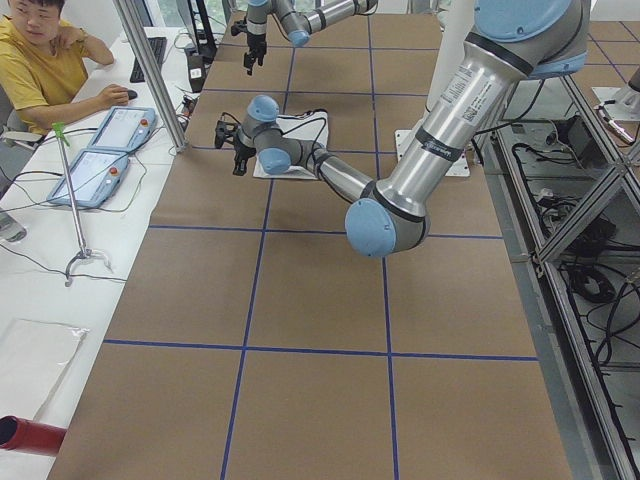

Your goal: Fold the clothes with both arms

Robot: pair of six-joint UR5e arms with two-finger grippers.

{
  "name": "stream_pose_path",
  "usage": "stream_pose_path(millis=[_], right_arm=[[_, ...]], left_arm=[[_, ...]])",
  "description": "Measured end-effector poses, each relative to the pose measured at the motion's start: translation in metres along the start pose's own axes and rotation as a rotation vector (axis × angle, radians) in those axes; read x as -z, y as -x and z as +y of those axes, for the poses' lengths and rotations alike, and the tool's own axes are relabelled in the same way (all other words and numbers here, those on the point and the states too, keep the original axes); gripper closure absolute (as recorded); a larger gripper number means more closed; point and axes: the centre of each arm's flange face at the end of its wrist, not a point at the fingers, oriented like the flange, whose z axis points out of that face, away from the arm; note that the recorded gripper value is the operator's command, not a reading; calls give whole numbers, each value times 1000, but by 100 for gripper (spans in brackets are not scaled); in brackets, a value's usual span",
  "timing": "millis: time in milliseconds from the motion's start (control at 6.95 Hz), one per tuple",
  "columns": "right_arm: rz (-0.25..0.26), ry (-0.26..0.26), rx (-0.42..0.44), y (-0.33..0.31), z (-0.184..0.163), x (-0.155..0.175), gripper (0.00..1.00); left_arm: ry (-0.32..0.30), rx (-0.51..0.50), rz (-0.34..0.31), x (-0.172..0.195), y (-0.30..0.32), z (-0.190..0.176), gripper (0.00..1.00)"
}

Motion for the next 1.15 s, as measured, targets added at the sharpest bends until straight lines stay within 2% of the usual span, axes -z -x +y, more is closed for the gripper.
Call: stream_pose_path(millis=[144, 432, 576, 863, 1007, 1151], right_arm=[[-3, 29, 84, -59, -7, 8, 0], [-33, 63, 177, -159, -3, 31, 0], [-45, 80, 207, -200, 1, 37, 0], [-30, 103, 259, -266, 0, 53, 0], [-6, 124, 287, -291, -5, 78, 0], [19, 161, 307, -304, -2, 105, 0]], left_arm=[[42, -106, -6, 23, 52, -14, 0], [98, -284, -37, 66, 153, -27, 0], [123, -334, -50, 89, 203, -29, 0], [183, -391, -110, 132, 285, -42, 0], [214, -411, -148, 155, 321, -50, 0], [232, -386, -180, 181, 350, -58, 0]])
